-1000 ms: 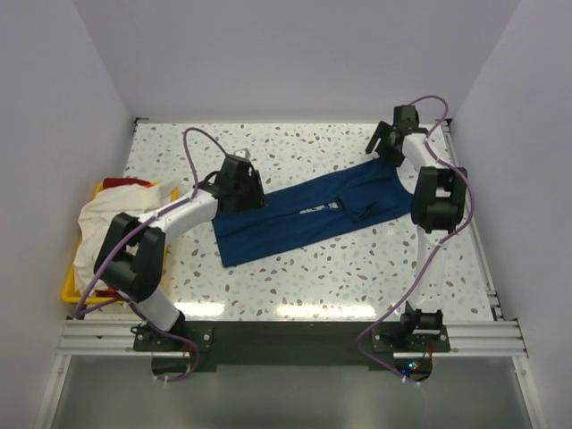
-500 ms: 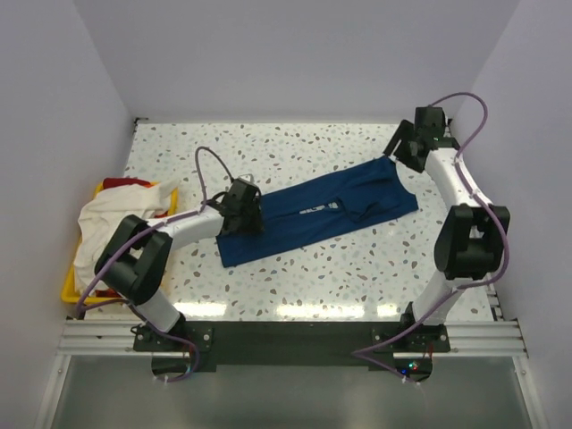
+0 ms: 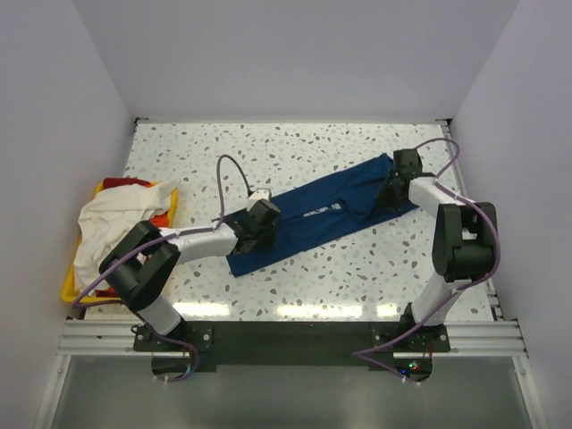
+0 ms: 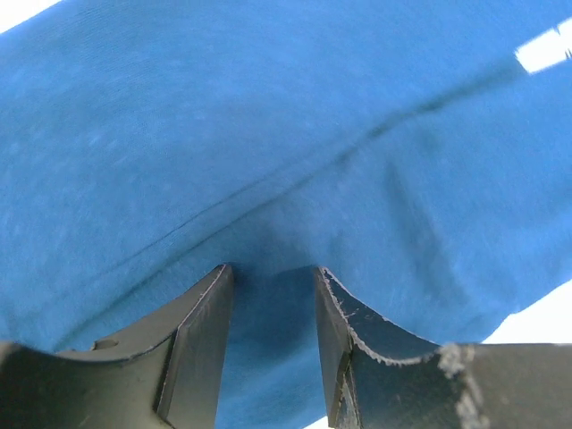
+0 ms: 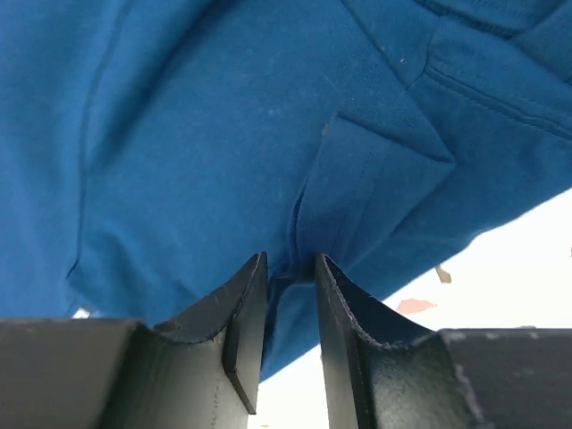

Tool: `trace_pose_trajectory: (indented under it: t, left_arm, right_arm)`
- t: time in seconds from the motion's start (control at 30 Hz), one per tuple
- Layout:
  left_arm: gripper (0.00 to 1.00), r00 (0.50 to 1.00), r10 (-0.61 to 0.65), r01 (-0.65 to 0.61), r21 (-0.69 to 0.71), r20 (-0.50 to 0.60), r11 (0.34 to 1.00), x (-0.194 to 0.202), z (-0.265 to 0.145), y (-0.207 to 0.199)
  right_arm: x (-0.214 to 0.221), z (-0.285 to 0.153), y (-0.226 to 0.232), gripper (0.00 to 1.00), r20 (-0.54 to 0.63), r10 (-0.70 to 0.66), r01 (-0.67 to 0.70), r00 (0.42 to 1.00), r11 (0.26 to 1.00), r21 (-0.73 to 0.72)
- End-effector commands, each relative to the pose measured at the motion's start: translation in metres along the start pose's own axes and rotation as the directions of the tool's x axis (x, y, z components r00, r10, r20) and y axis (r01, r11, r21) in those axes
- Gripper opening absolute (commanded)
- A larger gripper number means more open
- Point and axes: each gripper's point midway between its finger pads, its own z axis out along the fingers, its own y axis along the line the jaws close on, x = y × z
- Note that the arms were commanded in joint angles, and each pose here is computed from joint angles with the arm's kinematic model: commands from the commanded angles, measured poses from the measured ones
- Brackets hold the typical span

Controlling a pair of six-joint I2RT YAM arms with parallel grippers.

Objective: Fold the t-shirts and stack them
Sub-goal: Fold the tshirt

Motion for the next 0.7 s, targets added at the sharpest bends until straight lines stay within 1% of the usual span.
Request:
trace_pose_trajectory:
  t: [0.0,0.17,0.2,0.27,0.3,0.33,0.4,0.43,0.47,0.57,0.6,0.63,0.67]
  left_arm:
    - [0.46,0.991,0.047,-0.046,0.012,-0.125,0.999,0.053,-0.008,-0.007]
    - [0.45,0.987,0.079,-0.066,0.096,-0.143,0.993,0.071,-0.022,-0.043]
    - [0.45,0.987,0.083,-0.067,0.115,-0.138,0.991,0.070,-0.025,-0.052]
    - [0.45,0.986,0.103,-0.082,0.159,-0.132,0.984,0.073,-0.033,-0.072]
    - [0.45,0.984,0.113,-0.089,0.168,-0.135,0.982,0.075,-0.036,-0.076]
    - [0.45,0.983,0.127,-0.102,0.181,-0.134,0.978,0.077,-0.039,-0.083]
    - [0.46,0.983,0.135,-0.106,0.214,-0.125,0.971,0.074,-0.045,-0.095]
    - [0.46,0.984,0.135,-0.104,0.238,-0.116,0.966,0.071,-0.047,-0.102]
    - [0.47,0.984,0.136,-0.103,0.254,-0.117,0.962,0.070,-0.048,-0.107]
    - [0.48,0.986,0.141,-0.106,0.314,-0.090,0.943,0.054,-0.054,-0.132]
    - [0.49,0.987,0.143,-0.110,0.325,-0.080,0.939,0.049,-0.056,-0.138]
    - [0.51,0.985,0.157,-0.126,0.328,-0.071,0.936,0.045,-0.055,-0.141]
    - [0.52,0.988,0.150,-0.125,0.350,-0.044,0.928,0.031,-0.061,-0.153]
  right_arm:
    - [-0.018,0.015,0.007,0.31,0.043,0.001,0.000,0.999,1.000,-0.004]
    - [-0.034,0.039,0.016,0.30,0.014,-0.032,0.032,0.999,0.999,0.019]
    - [-0.030,0.050,0.016,0.30,-0.010,-0.053,0.053,0.999,0.998,0.033]
    - [-0.044,0.054,0.024,0.30,-0.004,-0.079,0.079,0.997,0.996,0.044]
    - [-0.039,0.067,0.022,0.30,-0.030,-0.107,0.109,0.994,0.992,0.066]
    - [-0.054,0.068,0.034,0.30,-0.006,-0.121,0.122,0.993,0.991,0.051]
    - [-0.053,0.078,0.047,0.30,-0.021,-0.179,0.180,0.984,0.983,0.042]
    - [-0.062,0.087,0.062,0.30,-0.013,-0.199,0.199,0.980,0.980,0.020]
    - [-0.055,0.092,0.067,0.30,-0.050,-0.228,0.229,0.972,0.973,0.016]
    - [-0.053,0.107,0.106,0.31,-0.049,-0.342,0.341,0.939,0.940,-0.017]
    - [-0.046,0.108,0.121,0.32,-0.045,-0.400,0.399,0.915,0.916,-0.028]
    - [-0.047,0.117,0.130,0.33,-0.045,-0.426,0.425,0.904,0.905,-0.019]
    - [-0.046,0.119,0.139,0.34,-0.040,-0.448,0.447,0.893,0.894,-0.032]
